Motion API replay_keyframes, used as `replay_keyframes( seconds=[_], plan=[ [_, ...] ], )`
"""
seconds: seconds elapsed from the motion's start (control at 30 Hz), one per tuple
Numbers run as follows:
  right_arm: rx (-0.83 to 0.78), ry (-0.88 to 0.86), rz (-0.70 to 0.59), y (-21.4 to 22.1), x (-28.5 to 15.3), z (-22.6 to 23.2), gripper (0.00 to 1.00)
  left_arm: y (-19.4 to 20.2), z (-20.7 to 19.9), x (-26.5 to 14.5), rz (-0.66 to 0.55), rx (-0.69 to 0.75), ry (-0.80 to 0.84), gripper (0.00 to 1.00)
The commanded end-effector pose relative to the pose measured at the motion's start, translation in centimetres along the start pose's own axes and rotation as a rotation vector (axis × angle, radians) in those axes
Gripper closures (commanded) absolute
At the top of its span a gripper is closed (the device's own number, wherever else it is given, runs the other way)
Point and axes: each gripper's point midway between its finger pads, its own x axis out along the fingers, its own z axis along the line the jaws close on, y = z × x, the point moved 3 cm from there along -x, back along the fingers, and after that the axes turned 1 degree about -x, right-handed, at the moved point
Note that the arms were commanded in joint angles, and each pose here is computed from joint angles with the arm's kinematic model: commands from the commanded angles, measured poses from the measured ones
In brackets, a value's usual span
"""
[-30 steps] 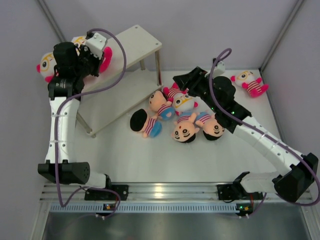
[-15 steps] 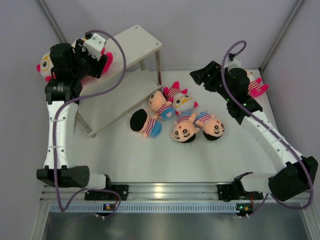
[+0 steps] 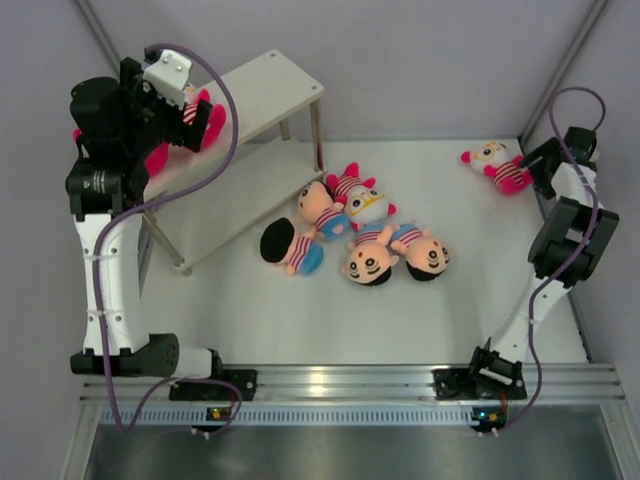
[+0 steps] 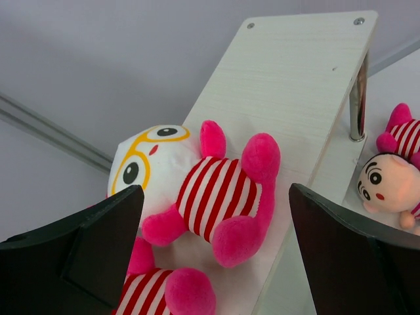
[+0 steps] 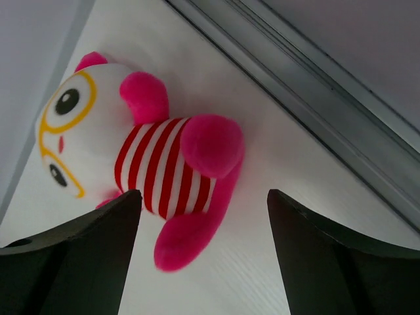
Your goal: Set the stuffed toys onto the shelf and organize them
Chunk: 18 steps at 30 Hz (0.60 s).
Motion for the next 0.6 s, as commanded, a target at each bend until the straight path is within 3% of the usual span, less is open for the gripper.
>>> replay_keyframes(
  seconds=[0.0, 0.1, 0.17, 0.27, 0.37, 0.4, 0.47, 0.5, 0.53, 0.57],
  plan=[
    [-0.038, -0.007, 0.030, -0.8, 2.5, 1.5, 0.21, -1.2, -0.1, -1.3, -0.010, -0.024, 0.010, 0.02],
    [-0.016, 0.011, 0.007, -1.5, 4.6, 0.8, 0.21, -1.3, 0.1, -1.4, 0.002, -0.010, 0.002, 0.02],
    [-0.009, -0.064, 0.002, -1.7, 5.6, 1.5, 0.21, -1.0, 0.0, -1.4, 0.020, -0.007, 0.012, 0.02],
    [0.017, -0.122, 0.059, -0.2, 7.2, 1.6, 0.22, -1.0, 0.1, -1.4, 0.030, -0.001, 0.018, 0.02],
    [0.066, -0.098, 0.099, 1.4, 8.3, 0.7, 0.30, -1.1, 0.2, -1.0, 0.030, -0.006, 0.021, 0.02],
    [0.067, -0.104, 0.095, 1.3, 8.1, 0.8, 0.48, -1.1, 0.1, -0.9, 0.029, -0.010, 0.029, 0.02],
    [0.071, -0.135, 0.117, 2.2, 7.8, 1.0, 0.70, -1.5, 0.0, -1.0, 0.018, -0.028, 0.037, 0.02],
    [0.064, -0.175, 0.089, 1.3, 6.7, 2.0, 0.91, -2.0, -0.4, -1.0, 0.002, -0.043, 0.058, 0.02],
    [0.066, -0.201, 0.113, 2.1, 6.1, 2.1, 1.00, -2.6, -0.6, -1.3, -0.021, -0.072, 0.067, 0.02],
    [0.076, -0.220, 0.109, 2.1, 5.1, 2.7, 1.00, -3.1, -0.9, -1.6, -0.039, -0.084, 0.088, 0.02]
  ],
)
